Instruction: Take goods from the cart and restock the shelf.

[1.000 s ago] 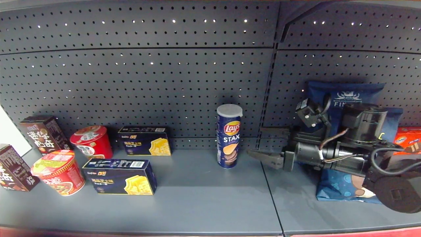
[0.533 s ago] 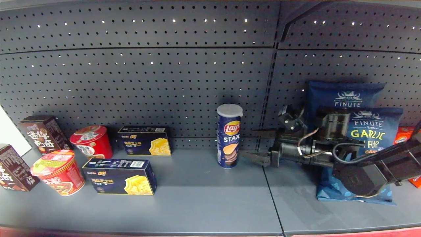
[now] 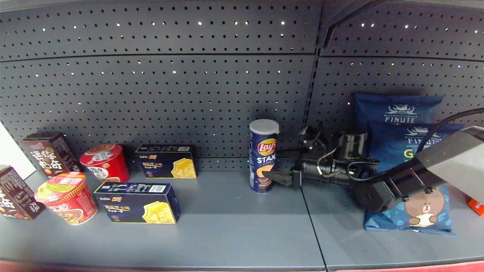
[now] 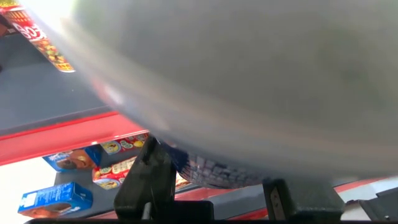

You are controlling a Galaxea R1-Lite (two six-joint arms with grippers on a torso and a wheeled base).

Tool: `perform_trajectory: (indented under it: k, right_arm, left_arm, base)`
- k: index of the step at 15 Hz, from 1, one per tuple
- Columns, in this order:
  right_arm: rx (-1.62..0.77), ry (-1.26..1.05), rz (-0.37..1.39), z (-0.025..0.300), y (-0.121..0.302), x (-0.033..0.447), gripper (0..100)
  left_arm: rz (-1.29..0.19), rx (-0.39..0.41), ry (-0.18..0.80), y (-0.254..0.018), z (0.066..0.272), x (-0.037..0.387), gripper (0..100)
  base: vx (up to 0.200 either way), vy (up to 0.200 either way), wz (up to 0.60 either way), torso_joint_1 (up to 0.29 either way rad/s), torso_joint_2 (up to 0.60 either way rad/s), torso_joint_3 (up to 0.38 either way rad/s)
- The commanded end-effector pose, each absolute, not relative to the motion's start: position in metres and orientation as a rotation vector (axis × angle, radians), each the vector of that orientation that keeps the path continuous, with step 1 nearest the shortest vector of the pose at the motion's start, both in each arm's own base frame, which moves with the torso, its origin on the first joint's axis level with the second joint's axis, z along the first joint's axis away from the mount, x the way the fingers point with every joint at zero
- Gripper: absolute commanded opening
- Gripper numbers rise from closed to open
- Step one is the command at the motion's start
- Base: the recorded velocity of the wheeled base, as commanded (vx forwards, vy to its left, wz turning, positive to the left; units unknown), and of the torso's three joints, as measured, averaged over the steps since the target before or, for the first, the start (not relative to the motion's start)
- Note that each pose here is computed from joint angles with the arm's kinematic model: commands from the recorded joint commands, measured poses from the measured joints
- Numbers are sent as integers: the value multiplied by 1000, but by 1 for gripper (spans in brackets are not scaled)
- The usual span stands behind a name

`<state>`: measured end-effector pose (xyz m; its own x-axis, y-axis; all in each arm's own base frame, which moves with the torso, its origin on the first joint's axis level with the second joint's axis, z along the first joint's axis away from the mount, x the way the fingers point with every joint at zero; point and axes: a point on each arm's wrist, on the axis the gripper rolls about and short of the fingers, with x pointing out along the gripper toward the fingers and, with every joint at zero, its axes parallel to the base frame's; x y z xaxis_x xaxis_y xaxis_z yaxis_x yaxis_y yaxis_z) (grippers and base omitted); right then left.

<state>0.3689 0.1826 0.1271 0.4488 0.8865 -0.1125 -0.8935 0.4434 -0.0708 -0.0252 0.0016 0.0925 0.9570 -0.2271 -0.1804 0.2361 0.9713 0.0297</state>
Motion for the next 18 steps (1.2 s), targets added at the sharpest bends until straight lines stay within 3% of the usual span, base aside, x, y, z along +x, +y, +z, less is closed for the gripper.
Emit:
perform_trajectory:
  k: [1, 12, 13, 18]
  right_arm:
    - [-123, 86, 1112, 112, 189, 377, 100]
    - [-113, 74, 1145, 97, 218, 392, 100]
    - [-112, 70, 1145, 98, 218, 392, 0]
    - [-119, 67, 1114, 101, 226, 386, 0]
  left_arm:
    - [-235, 52, 179, 2, 93, -25, 0]
    - [-229, 61, 189, 2, 89, -24, 0]
    - [-229, 61, 189, 2, 89, -24, 0]
    - [-228, 59, 188, 2, 89, -24, 0]
  base:
    - [0, 0, 0, 0, 0, 0]
    - [0, 0, 0, 0, 0, 0]
    - [0, 0, 0, 0, 0, 0]
    - [0, 0, 0, 0, 0, 0]
